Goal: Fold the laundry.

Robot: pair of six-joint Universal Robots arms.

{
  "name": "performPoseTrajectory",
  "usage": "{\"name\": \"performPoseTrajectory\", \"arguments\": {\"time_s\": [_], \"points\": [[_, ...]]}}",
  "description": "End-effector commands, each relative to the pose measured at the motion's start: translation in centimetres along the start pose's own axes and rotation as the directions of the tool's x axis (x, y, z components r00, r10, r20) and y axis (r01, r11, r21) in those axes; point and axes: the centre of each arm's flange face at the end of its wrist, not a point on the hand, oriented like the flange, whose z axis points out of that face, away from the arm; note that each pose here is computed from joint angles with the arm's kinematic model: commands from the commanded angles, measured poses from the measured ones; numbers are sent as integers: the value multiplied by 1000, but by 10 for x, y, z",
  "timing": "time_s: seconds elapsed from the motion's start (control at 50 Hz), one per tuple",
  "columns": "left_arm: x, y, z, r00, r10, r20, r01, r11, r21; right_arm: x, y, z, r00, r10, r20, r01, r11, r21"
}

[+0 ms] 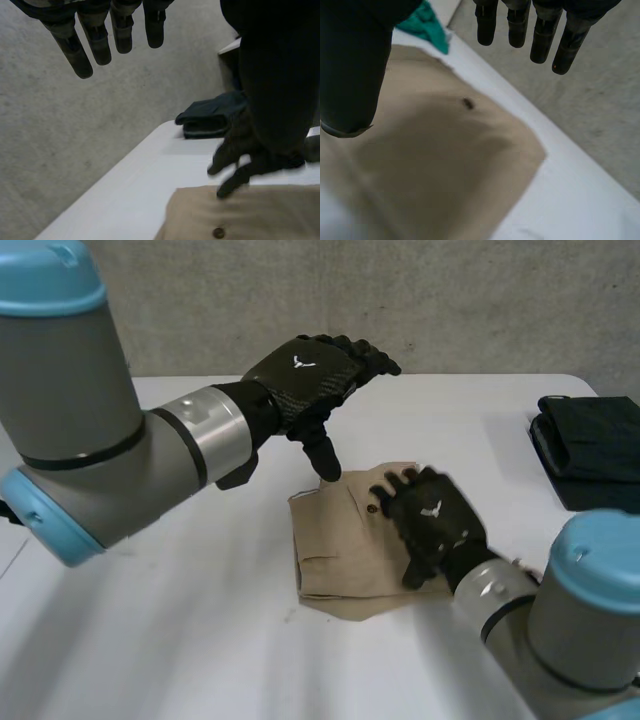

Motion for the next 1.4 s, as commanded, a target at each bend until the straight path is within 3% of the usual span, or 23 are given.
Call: {"name": "performPoseTrajectory", "arguments": {"time_s": [0.02, 0.2, 0.88, 1.06, 1.2, 1.4], "points": [[-5, 4, 0, 998, -59, -15, 59, 998, -21, -15, 28, 13, 999, -32, 7, 33, 998, -52], [-3, 10, -1, 998, -68, -17, 67, 997, -39, -17, 46, 29, 994, -110, -8, 109, 990, -88], [-2, 16, -4, 997, -80, -18, 79, 995, -60, 12, 18, 86, 990, -103, -101, 107, 993, 40], [-2, 17, -4, 997, -81, -17, 80, 995, -64, 99, 26, 101, 975, -132, -181, 132, 991, -12], [-3, 18, -4, 996, -84, -14, 83, 994, -64, 189, -2, 118, 938, -232, -259, 274, 952, 138], [-4, 18, -4, 996, -83, -9, 83, 995, -63, 301, -42, 137, 883, -131, -451, 310, 884, 350]]}}
